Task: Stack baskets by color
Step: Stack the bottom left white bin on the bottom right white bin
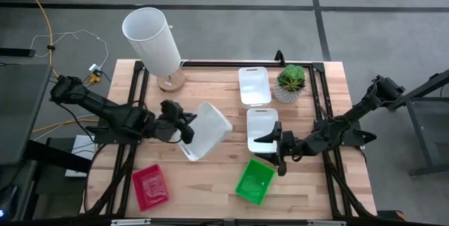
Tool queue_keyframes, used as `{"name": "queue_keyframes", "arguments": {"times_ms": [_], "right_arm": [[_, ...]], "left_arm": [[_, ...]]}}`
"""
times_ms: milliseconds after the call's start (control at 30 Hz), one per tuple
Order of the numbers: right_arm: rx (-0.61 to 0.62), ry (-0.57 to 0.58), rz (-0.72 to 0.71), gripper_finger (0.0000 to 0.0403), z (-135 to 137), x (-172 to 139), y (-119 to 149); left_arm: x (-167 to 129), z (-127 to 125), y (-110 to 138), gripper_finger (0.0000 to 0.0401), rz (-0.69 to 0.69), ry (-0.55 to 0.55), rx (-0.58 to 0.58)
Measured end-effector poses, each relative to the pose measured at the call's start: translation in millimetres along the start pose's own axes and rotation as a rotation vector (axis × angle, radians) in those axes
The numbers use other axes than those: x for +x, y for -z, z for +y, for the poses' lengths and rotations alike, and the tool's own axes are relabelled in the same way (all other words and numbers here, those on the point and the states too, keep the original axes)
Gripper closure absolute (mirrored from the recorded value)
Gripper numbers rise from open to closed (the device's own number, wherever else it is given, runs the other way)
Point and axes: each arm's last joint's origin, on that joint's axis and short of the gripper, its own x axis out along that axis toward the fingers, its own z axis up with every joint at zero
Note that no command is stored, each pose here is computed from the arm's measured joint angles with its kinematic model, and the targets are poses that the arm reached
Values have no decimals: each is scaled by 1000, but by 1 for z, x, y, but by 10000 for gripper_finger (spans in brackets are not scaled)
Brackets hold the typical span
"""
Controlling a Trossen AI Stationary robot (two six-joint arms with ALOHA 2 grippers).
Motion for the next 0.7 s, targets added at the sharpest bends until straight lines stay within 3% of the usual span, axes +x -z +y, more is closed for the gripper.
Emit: {"name": "queue_keyframes", "arguments": {"times_ms": [133,367,567,700], "right_arm": [[-1,-45,-83,176,7,-5,-10],[-95,-121,-271,176,23,-37,-43],[-124,-37,-295,176,24,-52,-52],[-129,-4,-283,176,23,-51,-51]], "left_arm": [[15,-16,-7,401,-73,68,-7],[60,-31,5,401,-102,34,-36],[99,-55,4,401,-245,238,-164],[123,-64,15,401,-335,307,-284]]}}
